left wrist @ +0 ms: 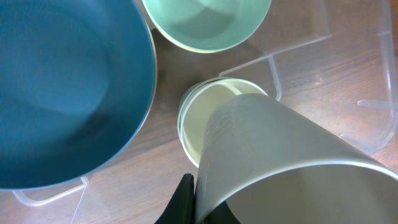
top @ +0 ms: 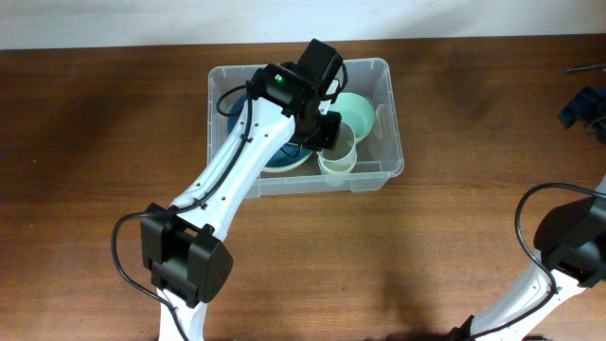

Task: Pack container
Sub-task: 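Lower the grey cup into the cream cup, open left gripper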

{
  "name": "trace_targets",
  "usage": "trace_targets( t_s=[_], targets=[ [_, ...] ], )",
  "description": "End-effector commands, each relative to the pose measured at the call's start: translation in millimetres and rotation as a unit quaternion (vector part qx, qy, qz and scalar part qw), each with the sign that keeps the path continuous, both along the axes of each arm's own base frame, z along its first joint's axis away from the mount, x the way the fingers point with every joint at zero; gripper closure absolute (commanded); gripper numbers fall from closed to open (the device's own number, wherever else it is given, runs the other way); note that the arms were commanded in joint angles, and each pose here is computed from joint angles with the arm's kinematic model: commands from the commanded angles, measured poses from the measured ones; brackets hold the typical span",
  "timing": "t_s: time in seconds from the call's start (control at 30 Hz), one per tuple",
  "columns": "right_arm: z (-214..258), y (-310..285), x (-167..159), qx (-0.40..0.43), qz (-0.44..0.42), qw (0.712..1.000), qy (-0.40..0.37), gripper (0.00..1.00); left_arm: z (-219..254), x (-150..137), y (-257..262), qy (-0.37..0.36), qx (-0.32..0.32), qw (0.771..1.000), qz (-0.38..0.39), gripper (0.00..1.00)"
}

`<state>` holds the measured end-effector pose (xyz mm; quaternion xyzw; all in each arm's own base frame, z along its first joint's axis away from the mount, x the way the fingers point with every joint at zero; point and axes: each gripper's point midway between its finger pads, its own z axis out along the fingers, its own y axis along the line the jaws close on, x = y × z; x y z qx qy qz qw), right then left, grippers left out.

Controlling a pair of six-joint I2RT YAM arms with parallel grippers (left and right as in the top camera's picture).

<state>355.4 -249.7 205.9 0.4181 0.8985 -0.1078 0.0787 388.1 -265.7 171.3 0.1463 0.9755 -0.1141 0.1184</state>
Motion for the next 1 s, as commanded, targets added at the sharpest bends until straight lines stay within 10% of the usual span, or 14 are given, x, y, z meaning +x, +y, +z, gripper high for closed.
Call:
trace_targets(
  t_s=[0.0, 0.6, 0.97],
  targets=[
    [2.1, -0.9, -0.9, -0.008, -0.005, 1.0, 0.001, 0.01, 2.0, 3.0, 5.6, -0.011, 0.014, 1.0, -0.002, 1.0],
    [2.1, -0.9, -0.9, -0.008, -0.005, 1.0, 0.001, 0.01, -9.2, 16.0, 11.0, -0.024, 0.036, 0.999, 0.009, 0.53],
    [2.1, -0.9, -0.9, -0.008, -0.005, 1.0, 0.001, 0.01, 64.5, 50.8, 118.4, -0.098, 0.137, 0.978, 0.122, 0.15]
  ],
)
